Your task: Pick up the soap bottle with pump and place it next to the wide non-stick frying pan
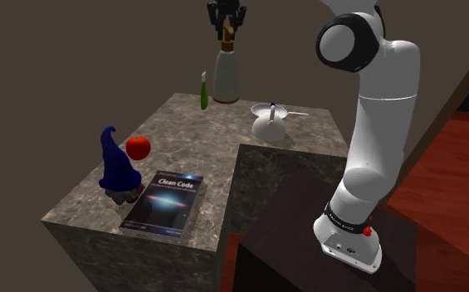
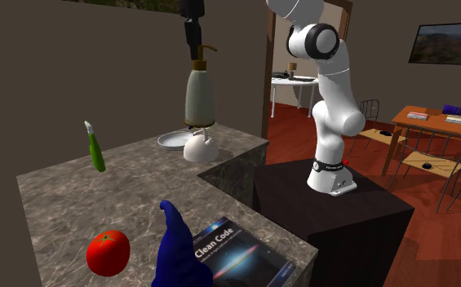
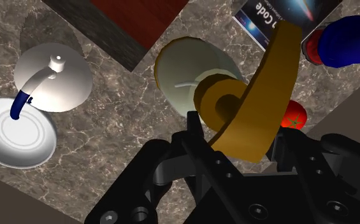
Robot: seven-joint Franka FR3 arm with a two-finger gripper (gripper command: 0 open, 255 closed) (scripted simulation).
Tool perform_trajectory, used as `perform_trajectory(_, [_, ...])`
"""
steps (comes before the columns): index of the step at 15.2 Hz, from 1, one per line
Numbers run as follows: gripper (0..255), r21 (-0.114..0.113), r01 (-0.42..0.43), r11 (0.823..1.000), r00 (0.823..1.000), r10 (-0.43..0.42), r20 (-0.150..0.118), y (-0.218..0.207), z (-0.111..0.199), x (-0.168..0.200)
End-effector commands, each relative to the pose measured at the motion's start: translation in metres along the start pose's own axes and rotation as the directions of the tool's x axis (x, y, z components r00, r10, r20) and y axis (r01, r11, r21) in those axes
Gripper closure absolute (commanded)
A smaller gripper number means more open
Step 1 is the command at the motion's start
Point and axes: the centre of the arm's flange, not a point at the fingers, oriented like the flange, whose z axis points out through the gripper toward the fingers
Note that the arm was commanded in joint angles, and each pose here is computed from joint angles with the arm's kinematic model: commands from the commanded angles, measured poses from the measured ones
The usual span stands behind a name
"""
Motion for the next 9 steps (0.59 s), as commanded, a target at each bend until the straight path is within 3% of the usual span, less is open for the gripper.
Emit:
perform_trajectory(1, [255,0.000,0.000,1.000,1.000,0.000,0.000,-0.001,-0.011,-0.002])
perform_trajectory(3, [255,0.000,0.000,1.000,1.000,0.000,0.000,-0.001,-0.022,-0.002])
perform_trajectory(9, [255,0.000,0.000,1.000,1.000,0.000,0.000,0.072,0.008,-0.012])
